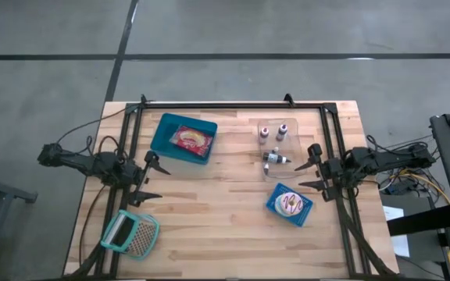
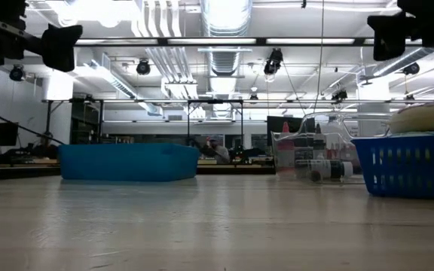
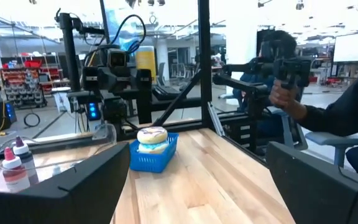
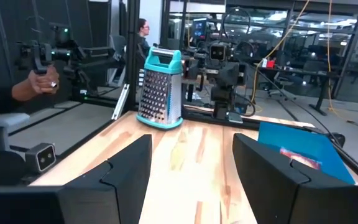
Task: Pick & Place Food Item
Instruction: Return to Home Position
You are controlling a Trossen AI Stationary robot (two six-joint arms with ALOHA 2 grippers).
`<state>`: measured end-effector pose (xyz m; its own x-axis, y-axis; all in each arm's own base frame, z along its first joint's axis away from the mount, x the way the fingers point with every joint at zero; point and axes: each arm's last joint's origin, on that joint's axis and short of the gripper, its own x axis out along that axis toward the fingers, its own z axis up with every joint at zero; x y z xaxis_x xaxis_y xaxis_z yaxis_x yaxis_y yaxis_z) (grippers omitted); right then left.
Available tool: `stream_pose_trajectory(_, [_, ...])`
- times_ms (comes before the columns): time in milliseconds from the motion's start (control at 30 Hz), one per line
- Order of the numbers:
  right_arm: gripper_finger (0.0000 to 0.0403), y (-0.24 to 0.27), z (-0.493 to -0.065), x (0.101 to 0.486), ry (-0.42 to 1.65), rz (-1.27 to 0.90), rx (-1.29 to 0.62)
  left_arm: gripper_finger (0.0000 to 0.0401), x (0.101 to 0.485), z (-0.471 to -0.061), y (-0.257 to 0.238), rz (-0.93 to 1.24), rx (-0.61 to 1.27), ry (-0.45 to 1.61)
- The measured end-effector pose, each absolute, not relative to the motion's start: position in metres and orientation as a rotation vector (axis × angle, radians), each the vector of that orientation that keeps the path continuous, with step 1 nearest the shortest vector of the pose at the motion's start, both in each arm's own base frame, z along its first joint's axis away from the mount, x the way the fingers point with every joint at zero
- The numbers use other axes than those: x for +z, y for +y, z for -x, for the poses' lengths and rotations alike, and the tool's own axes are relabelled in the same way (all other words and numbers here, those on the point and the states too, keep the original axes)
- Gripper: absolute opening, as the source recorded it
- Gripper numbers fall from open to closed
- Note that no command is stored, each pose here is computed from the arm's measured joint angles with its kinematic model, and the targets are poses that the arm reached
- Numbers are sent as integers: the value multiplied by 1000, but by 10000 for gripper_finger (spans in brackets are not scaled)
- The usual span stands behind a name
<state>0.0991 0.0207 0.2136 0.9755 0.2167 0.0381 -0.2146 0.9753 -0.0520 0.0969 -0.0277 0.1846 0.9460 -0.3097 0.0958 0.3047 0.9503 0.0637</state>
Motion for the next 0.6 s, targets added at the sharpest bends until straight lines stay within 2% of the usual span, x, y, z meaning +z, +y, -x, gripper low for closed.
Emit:
stream_pose_trajectory(300, [221, 19, -93, 188, -55, 53, 200, 377, 170, -95, -23, -17, -211, -51])
stream_pose_trajectory(400, [221, 17, -91, 183, -25, 44, 141, 377, 167, -96, -19, 38, -122, -22])
stream_pose_trajectory(600, [221, 14, -93, 172, 21, 44, 33, 377, 167, -96, -14, 60, -63, -23])
